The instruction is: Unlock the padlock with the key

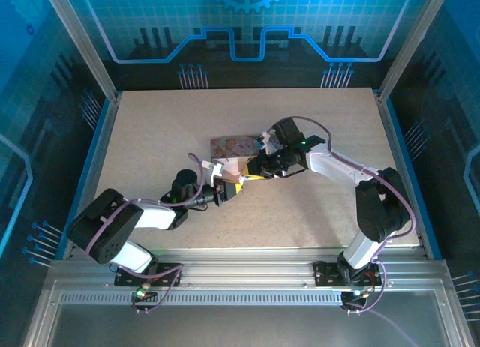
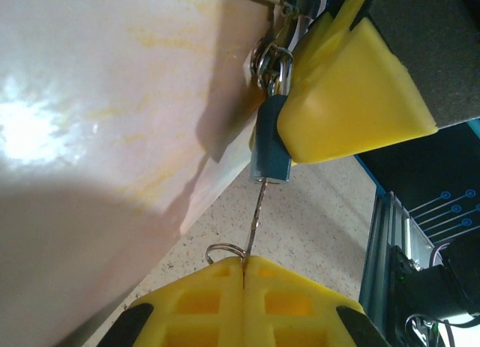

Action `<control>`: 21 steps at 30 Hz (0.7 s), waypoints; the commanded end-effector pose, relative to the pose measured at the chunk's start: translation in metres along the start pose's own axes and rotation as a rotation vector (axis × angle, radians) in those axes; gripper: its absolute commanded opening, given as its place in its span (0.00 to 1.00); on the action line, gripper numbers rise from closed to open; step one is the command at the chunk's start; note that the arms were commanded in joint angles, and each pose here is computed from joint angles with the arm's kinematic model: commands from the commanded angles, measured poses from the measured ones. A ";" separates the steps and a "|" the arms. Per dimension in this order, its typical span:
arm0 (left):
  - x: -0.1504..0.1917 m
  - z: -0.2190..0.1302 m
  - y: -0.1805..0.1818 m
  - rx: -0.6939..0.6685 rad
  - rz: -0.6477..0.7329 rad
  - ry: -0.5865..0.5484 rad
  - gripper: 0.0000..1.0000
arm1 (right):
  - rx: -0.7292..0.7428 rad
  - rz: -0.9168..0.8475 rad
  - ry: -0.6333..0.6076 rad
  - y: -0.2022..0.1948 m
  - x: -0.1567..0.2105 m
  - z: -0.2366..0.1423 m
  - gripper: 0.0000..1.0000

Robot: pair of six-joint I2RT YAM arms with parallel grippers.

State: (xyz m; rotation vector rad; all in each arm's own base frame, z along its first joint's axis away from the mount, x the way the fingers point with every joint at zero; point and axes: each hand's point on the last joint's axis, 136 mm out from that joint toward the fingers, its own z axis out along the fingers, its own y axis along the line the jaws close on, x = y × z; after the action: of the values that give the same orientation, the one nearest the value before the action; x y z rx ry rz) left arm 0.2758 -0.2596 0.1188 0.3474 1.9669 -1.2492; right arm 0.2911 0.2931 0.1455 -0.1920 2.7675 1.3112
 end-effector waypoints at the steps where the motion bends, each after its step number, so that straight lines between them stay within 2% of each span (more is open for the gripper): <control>1: -0.018 -0.003 -0.011 0.011 0.053 -0.060 0.00 | -0.075 -0.056 0.019 0.028 0.010 -0.006 0.00; 12: -0.006 -0.007 -0.007 -0.022 0.072 -0.024 0.00 | -0.083 -0.034 -0.005 0.034 0.003 -0.008 0.00; 21: -0.007 -0.008 -0.007 -0.029 0.077 -0.036 0.00 | -0.081 -0.024 -0.022 0.034 0.001 -0.009 0.00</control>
State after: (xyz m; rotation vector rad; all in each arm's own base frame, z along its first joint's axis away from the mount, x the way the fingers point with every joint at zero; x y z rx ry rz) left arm 0.2736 -0.2558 0.1236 0.3577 1.9664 -1.2010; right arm 0.2917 0.2958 0.1485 -0.1411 2.7712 1.3239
